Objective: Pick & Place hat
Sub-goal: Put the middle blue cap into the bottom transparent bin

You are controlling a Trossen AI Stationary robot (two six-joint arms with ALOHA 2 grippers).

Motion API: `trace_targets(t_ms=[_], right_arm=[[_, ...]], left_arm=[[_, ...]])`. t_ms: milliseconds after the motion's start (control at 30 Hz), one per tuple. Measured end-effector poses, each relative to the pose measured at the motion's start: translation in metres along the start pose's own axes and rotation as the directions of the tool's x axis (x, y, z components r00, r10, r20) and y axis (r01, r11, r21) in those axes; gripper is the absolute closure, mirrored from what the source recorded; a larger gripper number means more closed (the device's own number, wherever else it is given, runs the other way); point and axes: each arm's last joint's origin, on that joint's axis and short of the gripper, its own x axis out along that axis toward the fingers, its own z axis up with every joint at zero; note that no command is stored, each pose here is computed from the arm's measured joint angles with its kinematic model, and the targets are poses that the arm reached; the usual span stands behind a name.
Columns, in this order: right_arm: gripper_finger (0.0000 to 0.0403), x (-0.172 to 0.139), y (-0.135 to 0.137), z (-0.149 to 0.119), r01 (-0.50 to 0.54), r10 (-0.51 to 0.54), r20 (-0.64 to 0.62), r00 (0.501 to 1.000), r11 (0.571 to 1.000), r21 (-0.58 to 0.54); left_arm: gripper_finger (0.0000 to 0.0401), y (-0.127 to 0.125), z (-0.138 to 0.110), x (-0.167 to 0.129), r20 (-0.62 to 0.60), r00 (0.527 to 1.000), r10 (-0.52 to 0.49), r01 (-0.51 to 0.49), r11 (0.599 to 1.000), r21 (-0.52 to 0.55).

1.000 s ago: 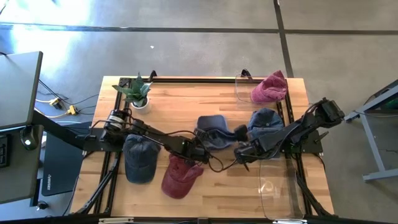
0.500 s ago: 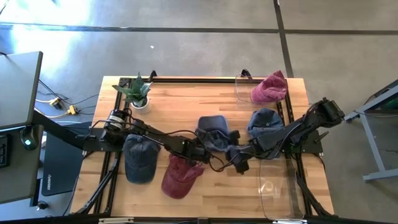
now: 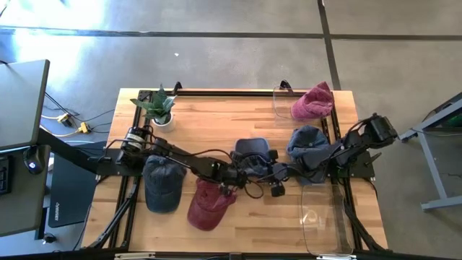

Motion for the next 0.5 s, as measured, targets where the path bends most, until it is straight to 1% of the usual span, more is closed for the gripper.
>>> trace_targets(t_ms=[100,133,167,233,333,367,433,500], right_arm=[[0.0378,0.001,-0.002,0.004,0.001,-0.001,0.008,1.000,1.000,0.004],[0.0385,0.000,-0.003,0.005,0.004,-0.004,0.008,1.000,1.000,0.001],[0.0387,-0.002,-0.004,0.007,0.005,-0.005,0.002,1.000,1.000,-0.006],[0.0375,-0.005,-0.005,0.015,0.012,-0.012,-0.006,1.000,1.000,-0.004],[0.0361,-0.018,-0.010,0.029,0.047,-0.047,-0.049,0.998,0.999,-0.003],[0.0365,-0.024,-0.012,0.033,0.063,-0.063,-0.068,0.996,0.998,-0.010],[0.0383,-0.039,-0.017,0.040,0.099,-0.100,-0.099,0.990,0.995,-0.023],[0.0397,-0.058,-0.022,0.047,0.142,-0.145,-0.106,0.984,0.989,-0.031]], left_arm=[[0.0395,0.002,-0.002,0.001,-0.009,1.000,-0.022,0.022,1.000,-0.001],[0.0392,0.002,-0.003,0.001,-0.019,0.999,-0.030,0.030,1.000,-0.003],[0.0387,0.003,-0.004,-0.002,-0.033,0.999,-0.034,0.034,0.999,-0.001],[0.0371,0.004,-0.005,-0.008,-0.046,0.998,-0.044,0.043,0.999,-0.013],[0.0338,0.007,-0.009,-0.019,-0.086,0.995,-0.060,0.058,0.998,-0.032],[0.0326,0.009,-0.010,-0.024,-0.096,0.993,-0.068,0.064,0.997,-0.043],[0.0305,0.013,-0.011,-0.034,-0.100,0.993,-0.070,0.064,0.996,-0.061],[0.0290,0.017,-0.011,-0.041,-0.100,0.994,-0.041,0.033,0.997,-0.077]])
